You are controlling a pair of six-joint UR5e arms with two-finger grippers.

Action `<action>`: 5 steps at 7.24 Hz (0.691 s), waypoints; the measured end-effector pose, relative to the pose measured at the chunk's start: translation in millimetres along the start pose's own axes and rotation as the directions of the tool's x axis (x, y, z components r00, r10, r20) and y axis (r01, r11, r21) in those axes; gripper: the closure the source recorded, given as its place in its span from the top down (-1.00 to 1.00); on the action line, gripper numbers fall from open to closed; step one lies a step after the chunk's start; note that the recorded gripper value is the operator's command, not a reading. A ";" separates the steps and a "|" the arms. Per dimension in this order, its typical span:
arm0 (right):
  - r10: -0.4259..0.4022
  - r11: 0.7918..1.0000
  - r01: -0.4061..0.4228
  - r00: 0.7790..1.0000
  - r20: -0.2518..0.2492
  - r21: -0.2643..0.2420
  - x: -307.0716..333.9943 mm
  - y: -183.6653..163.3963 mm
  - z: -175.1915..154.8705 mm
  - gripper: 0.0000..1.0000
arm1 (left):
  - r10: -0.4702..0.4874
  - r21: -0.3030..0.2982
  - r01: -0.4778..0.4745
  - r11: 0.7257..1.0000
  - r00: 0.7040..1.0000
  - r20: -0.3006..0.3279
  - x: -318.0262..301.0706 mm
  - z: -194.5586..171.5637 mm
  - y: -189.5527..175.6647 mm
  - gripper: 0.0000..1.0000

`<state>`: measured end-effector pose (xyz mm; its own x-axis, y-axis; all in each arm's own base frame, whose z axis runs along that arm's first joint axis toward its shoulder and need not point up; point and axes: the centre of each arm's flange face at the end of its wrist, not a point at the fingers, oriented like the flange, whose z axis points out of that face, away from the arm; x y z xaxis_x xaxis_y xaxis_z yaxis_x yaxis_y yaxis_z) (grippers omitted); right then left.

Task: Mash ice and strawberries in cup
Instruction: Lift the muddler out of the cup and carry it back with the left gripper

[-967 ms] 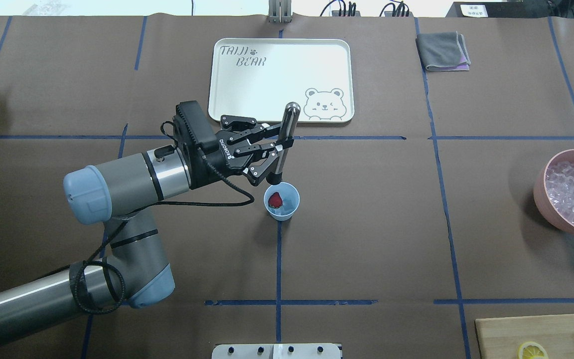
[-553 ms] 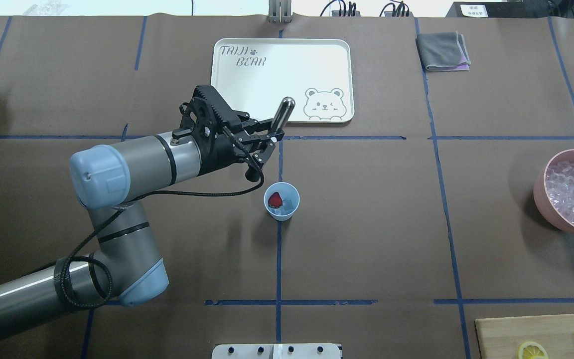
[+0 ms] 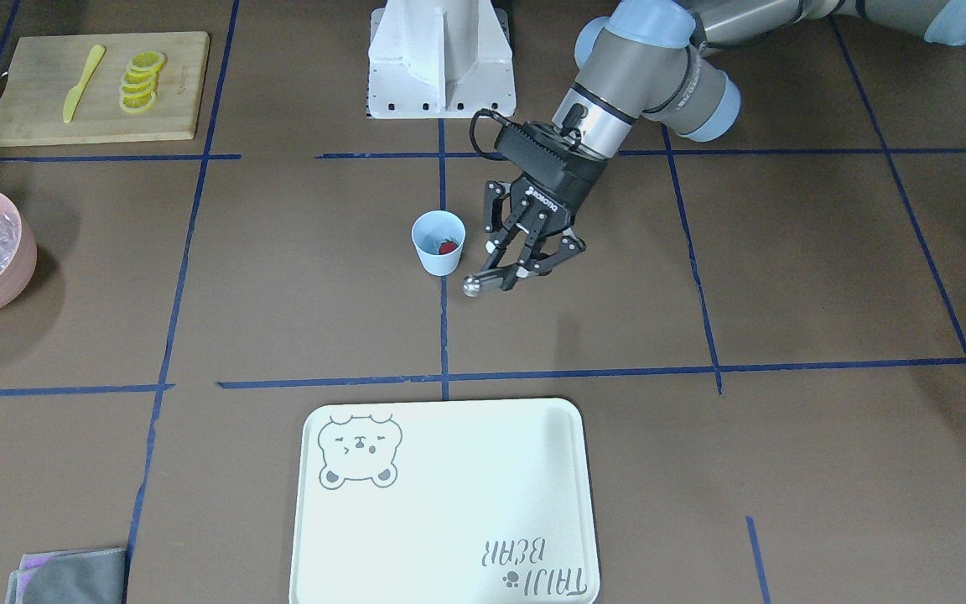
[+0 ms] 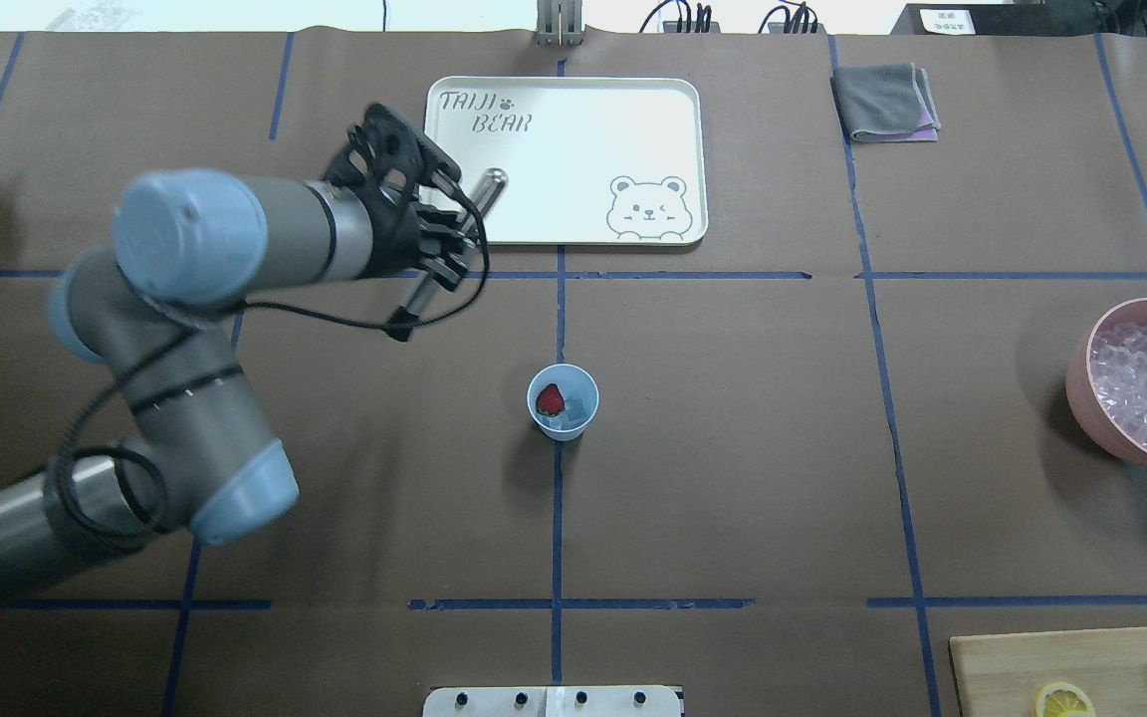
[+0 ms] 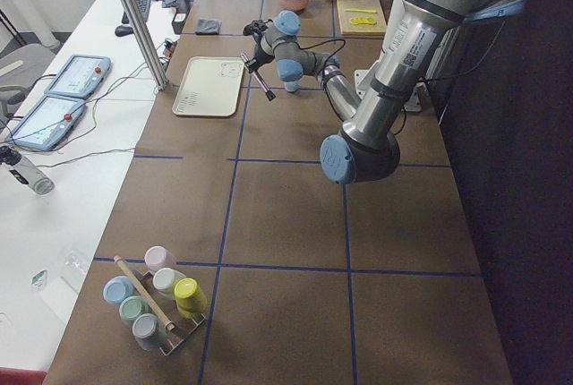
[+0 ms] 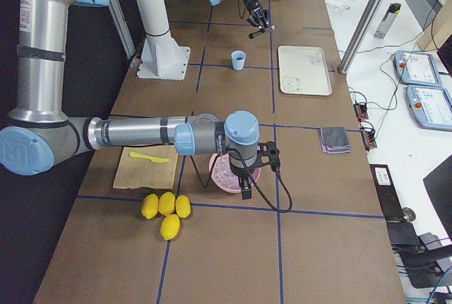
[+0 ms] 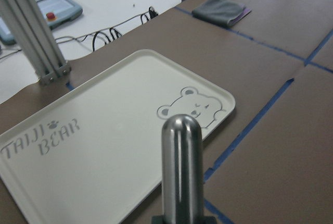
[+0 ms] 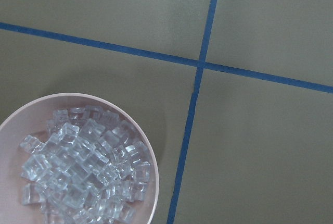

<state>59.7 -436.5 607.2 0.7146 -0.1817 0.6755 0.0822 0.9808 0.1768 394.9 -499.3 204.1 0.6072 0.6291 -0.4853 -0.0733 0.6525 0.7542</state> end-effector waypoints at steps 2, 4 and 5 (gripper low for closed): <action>0.000 1.000 0.000 1.000 0.000 0.000 0.0 0.0 0.0 0.98 | -0.112 -0.198 0.126 0.972 0.990 0.083 -72.8 -25.7 27.6 -1.00; 0.000 1.000 0.000 1.000 0.000 -0.001 -0.1 0.2 0.4 0.98 | -0.218 -0.334 0.273 0.902 0.957 0.192 -146.2 -31.2 80.8 -1.00; 0.000 1.000 0.000 1.000 0.001 -0.001 -0.1 0.5 0.6 0.98 | -0.264 -0.378 0.343 0.860 0.933 0.245 -177.8 -33.6 109.3 -1.00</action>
<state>59.3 -436.0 607.7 0.7138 -0.1813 0.6764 0.0828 0.9810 0.1755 252.3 -525.6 357.9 0.7797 0.3106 -0.5437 -0.1536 0.9366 0.3149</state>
